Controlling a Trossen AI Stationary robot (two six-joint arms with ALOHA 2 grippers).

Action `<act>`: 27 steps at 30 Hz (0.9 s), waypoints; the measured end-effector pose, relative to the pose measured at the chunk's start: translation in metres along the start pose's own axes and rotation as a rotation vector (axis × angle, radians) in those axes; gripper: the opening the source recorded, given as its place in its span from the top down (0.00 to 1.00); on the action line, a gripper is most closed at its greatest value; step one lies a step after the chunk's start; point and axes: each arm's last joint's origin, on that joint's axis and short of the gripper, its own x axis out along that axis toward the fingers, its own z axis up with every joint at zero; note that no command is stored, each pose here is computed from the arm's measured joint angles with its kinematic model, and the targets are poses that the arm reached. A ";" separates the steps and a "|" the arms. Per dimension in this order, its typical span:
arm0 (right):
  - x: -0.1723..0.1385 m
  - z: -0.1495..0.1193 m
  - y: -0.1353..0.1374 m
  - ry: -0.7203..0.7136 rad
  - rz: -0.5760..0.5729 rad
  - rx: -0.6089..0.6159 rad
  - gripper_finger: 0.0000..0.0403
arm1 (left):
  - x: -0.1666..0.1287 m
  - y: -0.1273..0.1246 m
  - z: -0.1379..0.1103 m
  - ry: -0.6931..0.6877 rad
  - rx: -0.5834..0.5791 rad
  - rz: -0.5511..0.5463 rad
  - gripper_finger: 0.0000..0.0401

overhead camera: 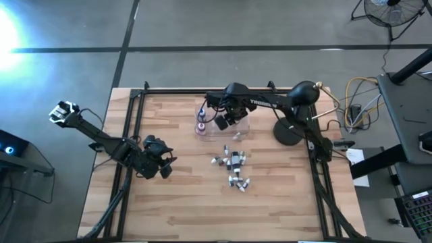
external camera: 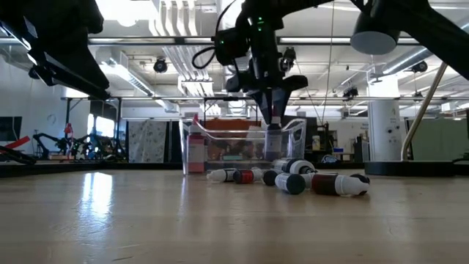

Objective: Pick & Place food coloring
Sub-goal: Put the large purple food coloring bottle into the transparent bin, then put the large black food coloring bottle into the transparent bin

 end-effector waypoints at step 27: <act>0.003 -0.007 -0.007 -0.009 -0.074 -0.114 0.43 | 0.000 0.000 0.000 -0.001 -0.032 0.001 0.54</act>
